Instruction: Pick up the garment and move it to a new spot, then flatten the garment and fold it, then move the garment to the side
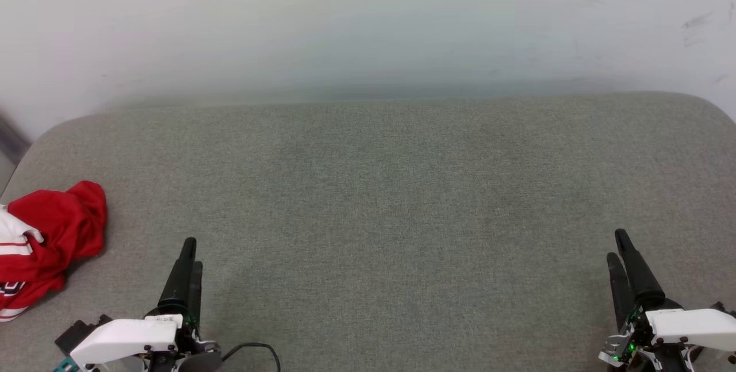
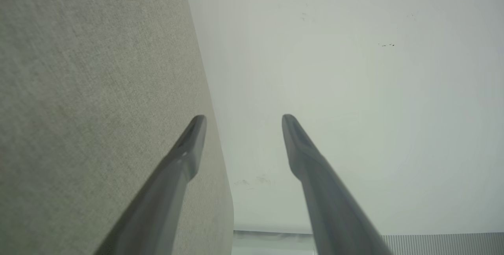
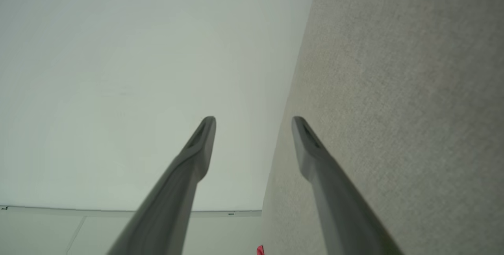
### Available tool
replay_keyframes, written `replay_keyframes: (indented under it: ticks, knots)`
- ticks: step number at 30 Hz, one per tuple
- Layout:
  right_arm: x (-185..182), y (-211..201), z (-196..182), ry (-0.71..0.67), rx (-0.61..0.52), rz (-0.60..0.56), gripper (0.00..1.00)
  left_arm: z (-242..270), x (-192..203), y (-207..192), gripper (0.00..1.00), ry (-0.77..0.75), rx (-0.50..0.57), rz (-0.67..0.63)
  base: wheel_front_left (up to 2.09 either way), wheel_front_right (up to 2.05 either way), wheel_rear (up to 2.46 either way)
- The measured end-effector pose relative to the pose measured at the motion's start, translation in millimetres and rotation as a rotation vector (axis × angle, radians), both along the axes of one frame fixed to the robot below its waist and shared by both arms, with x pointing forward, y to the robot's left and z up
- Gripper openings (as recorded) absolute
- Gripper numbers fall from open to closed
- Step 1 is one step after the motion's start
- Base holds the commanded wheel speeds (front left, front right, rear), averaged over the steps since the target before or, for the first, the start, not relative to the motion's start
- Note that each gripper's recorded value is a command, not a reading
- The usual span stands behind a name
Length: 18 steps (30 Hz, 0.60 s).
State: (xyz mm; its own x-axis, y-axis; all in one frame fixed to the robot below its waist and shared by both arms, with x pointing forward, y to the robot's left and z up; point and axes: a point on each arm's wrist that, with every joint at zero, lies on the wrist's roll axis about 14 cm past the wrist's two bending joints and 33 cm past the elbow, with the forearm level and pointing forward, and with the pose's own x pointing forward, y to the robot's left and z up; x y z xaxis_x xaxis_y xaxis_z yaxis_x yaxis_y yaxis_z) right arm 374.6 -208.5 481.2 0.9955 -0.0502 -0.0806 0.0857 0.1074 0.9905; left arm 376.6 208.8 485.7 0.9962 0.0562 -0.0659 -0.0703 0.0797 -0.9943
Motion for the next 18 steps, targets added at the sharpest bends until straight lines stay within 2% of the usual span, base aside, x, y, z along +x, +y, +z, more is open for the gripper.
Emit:
replay_keyframes:
  ticks: [7, 18]
  knots:
    - [3, -2, 16, -0.039, -0.156, -0.002, 1.00, 11, 2, 8, 1.00, 0.004, 0.152, 0.028, 0.00, 0.00, 0.00]
    - [4, 10, 38, -0.099, -0.438, 0.031, 1.00, 14, 2, -4, 1.00, 0.051, 0.437, 0.002, 0.00, 0.00, 0.00]
